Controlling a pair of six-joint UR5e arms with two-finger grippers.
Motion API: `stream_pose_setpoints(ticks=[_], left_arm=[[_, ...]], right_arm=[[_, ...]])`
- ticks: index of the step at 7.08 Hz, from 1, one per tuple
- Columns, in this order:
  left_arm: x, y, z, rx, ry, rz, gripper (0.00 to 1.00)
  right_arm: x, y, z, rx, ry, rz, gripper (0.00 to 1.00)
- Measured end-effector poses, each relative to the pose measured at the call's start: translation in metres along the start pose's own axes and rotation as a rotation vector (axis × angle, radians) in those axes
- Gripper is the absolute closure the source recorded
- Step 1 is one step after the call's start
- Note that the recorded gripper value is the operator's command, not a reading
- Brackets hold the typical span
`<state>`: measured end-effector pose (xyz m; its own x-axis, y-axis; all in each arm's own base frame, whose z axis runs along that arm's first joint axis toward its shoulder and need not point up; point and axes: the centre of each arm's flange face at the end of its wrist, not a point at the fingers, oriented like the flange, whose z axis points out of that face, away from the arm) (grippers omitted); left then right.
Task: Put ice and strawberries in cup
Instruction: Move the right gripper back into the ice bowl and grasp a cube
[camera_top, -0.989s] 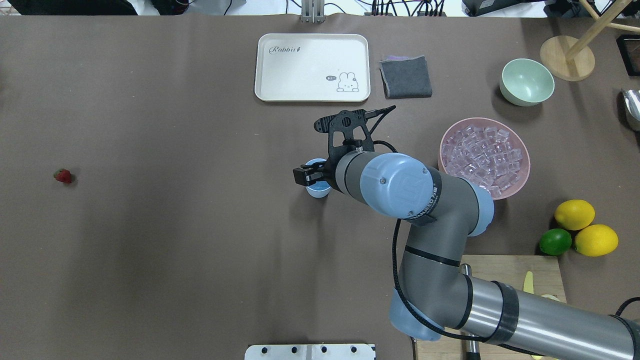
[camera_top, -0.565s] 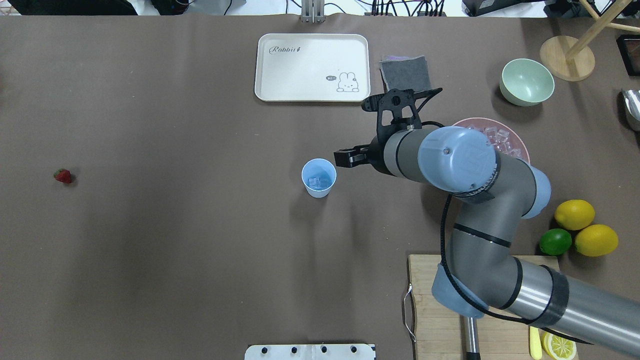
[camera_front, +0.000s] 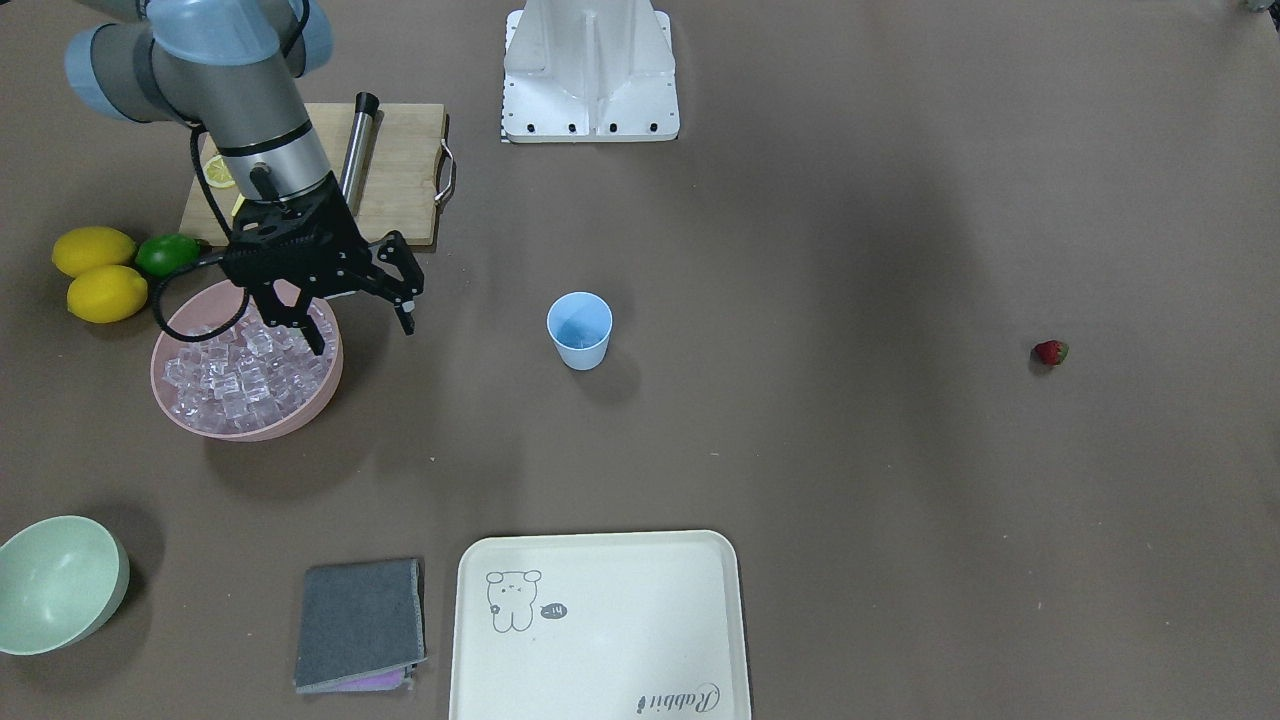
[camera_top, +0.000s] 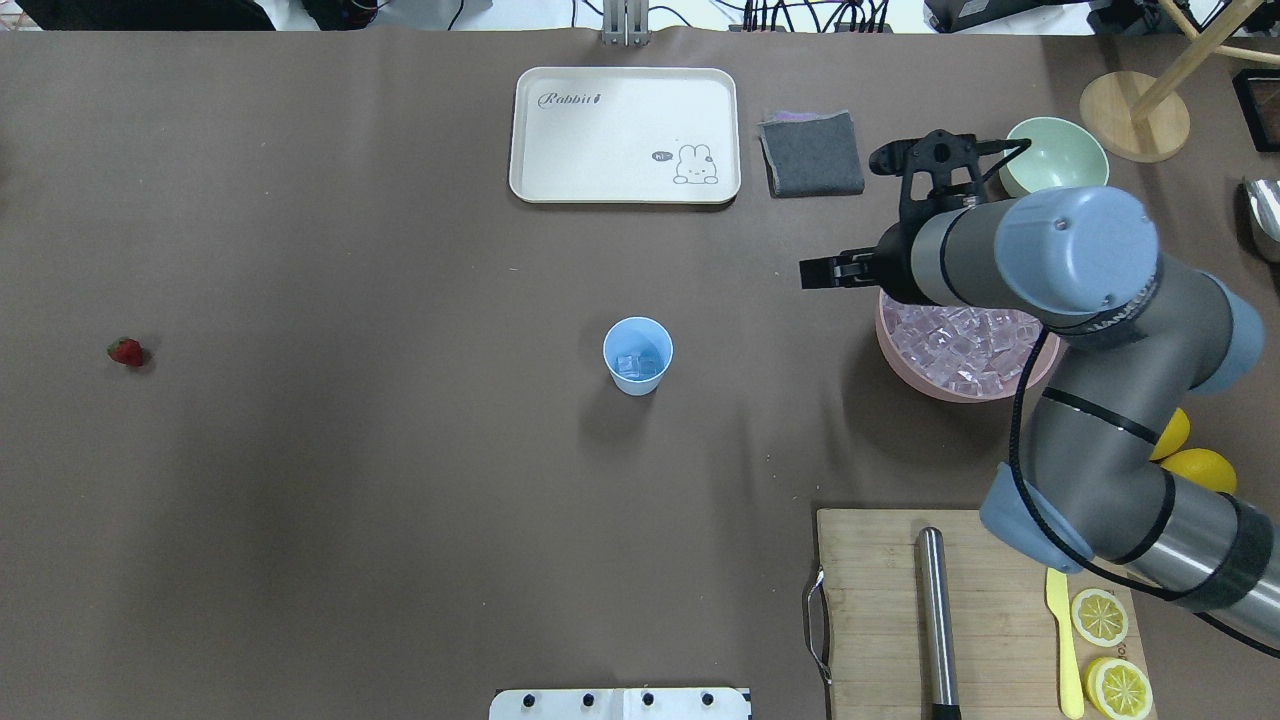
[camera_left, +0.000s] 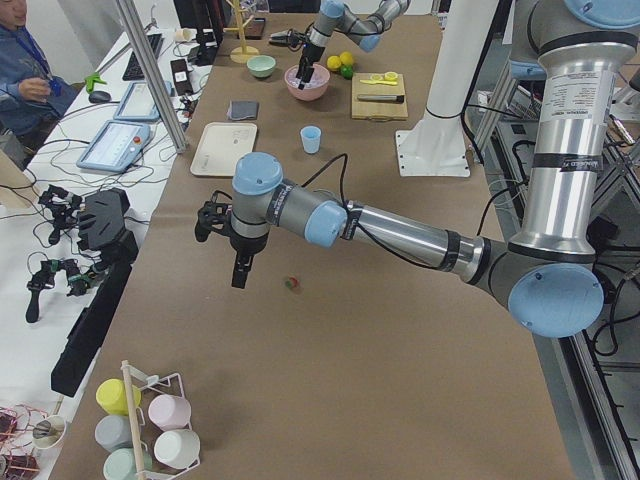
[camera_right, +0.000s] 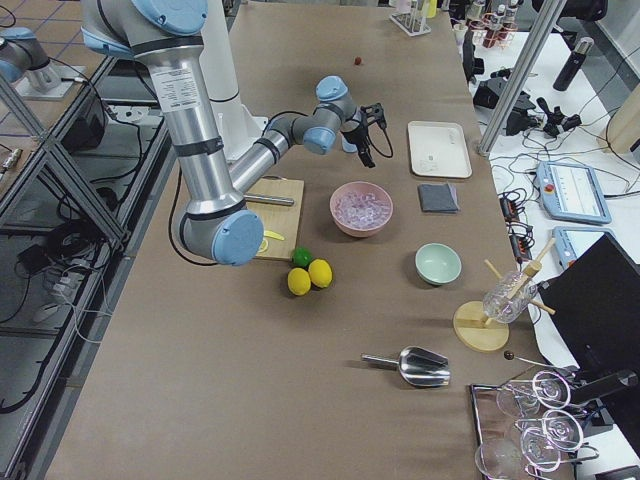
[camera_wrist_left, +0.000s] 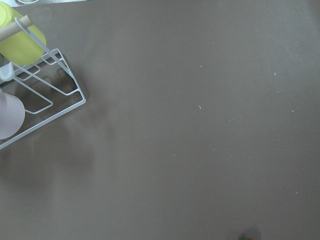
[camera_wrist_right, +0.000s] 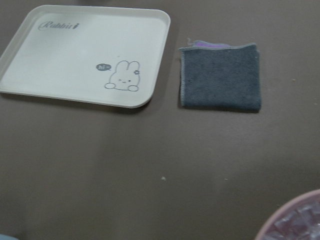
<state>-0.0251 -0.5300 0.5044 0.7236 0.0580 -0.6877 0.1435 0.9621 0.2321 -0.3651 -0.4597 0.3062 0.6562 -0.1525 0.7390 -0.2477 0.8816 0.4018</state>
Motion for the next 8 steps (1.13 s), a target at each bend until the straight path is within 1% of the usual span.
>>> stream_pose_setpoints(ticks=[3,5,6,7,8], left_arm=[[0.0,0.001,0.0,0.0,0.0,0.0,0.02],[-0.001,0.004,-0.001,0.001,-0.001,0.001,0.02],[-0.001,0.004,-0.001,0.001,-0.001,0.002,0.02],[0.0,0.004,-0.001,0.002,-0.002,0.003,0.02],[0.0,0.003,-0.002,0.004,-0.002,0.004,0.02]], right_arm=[[0.087,-0.001,-0.005,-0.012,0.11,0.067,0.0],[0.13,0.015,-0.001,-0.036,0.179,0.09,0.0],[0.137,0.022,0.002,-0.048,0.195,0.094,0.0],[0.131,0.029,0.007,-0.06,0.191,0.091,0.0],[0.118,0.034,0.012,-0.07,0.176,0.08,0.0]])
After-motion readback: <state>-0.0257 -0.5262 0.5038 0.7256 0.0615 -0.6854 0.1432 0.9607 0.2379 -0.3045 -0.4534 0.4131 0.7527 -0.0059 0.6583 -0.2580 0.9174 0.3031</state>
